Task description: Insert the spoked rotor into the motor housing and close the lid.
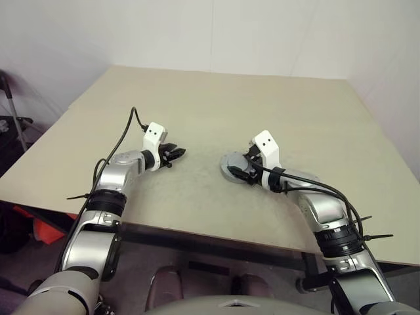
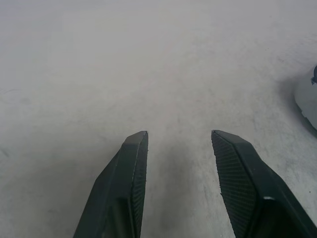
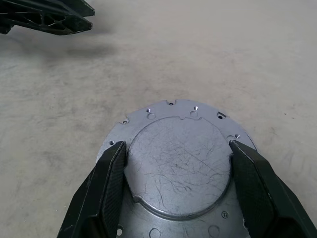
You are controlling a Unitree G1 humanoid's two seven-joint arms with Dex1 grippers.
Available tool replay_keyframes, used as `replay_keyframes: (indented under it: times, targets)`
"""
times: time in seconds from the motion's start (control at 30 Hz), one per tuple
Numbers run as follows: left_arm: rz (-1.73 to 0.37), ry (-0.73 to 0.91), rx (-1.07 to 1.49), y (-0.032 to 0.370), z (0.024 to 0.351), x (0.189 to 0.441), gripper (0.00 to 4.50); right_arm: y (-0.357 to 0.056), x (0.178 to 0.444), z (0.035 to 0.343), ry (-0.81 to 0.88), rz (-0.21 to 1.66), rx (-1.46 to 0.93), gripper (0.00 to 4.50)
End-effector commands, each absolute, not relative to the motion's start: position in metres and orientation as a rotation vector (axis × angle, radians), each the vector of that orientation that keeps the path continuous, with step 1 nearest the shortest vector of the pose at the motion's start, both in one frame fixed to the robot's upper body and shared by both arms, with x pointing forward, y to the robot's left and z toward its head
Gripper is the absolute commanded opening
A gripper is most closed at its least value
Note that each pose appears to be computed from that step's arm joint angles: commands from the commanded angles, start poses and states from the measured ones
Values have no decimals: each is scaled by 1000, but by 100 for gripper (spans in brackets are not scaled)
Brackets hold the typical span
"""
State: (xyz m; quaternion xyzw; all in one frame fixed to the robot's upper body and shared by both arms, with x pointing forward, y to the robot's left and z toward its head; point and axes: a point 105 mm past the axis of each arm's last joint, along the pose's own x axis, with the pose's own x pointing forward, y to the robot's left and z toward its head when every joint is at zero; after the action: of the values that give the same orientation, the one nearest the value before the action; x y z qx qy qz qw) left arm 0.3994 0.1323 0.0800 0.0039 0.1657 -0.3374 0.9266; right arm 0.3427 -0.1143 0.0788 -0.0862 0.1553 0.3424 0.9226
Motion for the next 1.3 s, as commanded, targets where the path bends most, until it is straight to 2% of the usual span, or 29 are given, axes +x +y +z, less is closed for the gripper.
replay_keyframes:
  times: [0.03,0.5,0.77,1.07,1.3]
  targets:
    - [-692,291,24,133,94,402,217,-115,350,91,273,684,-180,316]
    - [-700,299,20,131,92,400,217,-123,357,88,295,616,-178,316]
    - [-702,305,21,130,90,399,217,-123,361,96,250,593,-147,316]
    - [-699,305,20,131,90,399,217,-123,356,91,272,608,-165,316]
    - [-701,307,18,129,88,399,217,-125,353,99,260,620,-164,316]
